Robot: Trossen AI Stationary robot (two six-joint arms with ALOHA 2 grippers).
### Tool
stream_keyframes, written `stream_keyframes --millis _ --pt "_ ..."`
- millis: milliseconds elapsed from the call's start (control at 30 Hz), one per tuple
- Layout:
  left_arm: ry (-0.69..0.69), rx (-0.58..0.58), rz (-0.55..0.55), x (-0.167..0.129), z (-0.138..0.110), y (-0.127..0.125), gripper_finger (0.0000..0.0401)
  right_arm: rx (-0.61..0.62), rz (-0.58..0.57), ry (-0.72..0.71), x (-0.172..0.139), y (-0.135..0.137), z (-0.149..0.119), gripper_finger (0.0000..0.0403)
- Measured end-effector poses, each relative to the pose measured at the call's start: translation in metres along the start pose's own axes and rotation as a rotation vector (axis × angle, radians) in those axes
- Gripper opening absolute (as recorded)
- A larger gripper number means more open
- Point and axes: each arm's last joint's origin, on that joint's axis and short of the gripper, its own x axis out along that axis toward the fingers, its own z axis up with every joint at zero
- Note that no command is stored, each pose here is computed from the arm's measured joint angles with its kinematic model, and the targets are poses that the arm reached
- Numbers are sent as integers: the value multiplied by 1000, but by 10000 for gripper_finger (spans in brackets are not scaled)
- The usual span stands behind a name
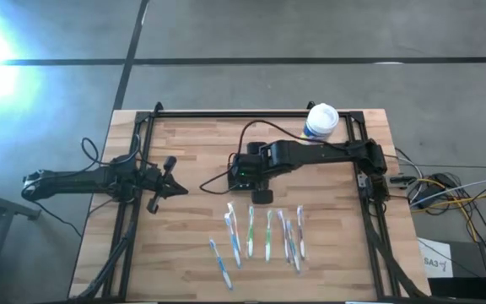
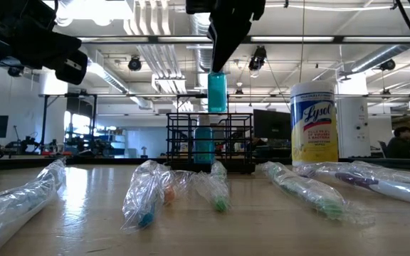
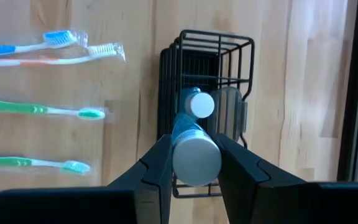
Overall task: Pick & Place toothbrushing station
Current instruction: Put the mouthwash bottle into the black wire organizer
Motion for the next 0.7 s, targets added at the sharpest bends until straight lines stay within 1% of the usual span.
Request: stream_keyframes --millis 367,700 --pt "0 -1 0 0 0 0 16 54 -19 -9 2 -9 0 87" --pt "-3 0 0 0 0 0 15 49 -11 3 15 -9 -2 87"
